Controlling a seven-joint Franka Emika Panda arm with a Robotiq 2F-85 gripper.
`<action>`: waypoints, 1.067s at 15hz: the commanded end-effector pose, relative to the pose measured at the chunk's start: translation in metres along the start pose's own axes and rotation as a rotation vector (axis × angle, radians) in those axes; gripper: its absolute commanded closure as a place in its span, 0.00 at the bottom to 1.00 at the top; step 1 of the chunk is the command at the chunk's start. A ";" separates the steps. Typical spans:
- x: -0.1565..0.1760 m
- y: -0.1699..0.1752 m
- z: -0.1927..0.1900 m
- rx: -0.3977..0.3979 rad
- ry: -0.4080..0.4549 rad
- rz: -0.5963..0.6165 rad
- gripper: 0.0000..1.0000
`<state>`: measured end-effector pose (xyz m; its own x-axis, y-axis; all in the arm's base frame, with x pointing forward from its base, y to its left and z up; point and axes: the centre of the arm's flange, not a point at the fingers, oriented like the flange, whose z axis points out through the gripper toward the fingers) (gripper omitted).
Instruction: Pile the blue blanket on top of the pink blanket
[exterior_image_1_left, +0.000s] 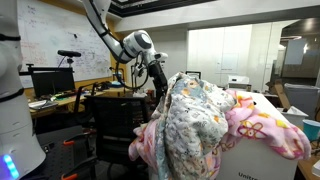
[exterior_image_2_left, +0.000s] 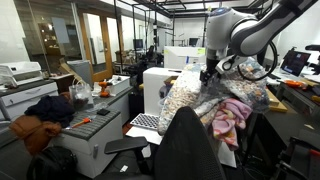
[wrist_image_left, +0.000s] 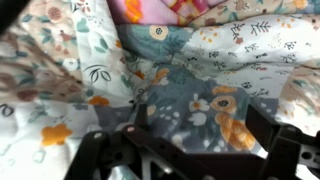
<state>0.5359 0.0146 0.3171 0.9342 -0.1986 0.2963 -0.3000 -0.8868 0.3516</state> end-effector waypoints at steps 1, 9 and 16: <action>0.006 0.021 -0.039 -0.022 0.042 0.032 0.00; 0.038 0.058 -0.051 -0.087 0.121 0.102 0.00; 0.034 0.056 0.030 -0.089 -0.005 0.135 0.00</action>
<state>0.5433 -0.0484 0.3531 0.8883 -0.2726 0.3696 -0.4156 -0.8197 0.3941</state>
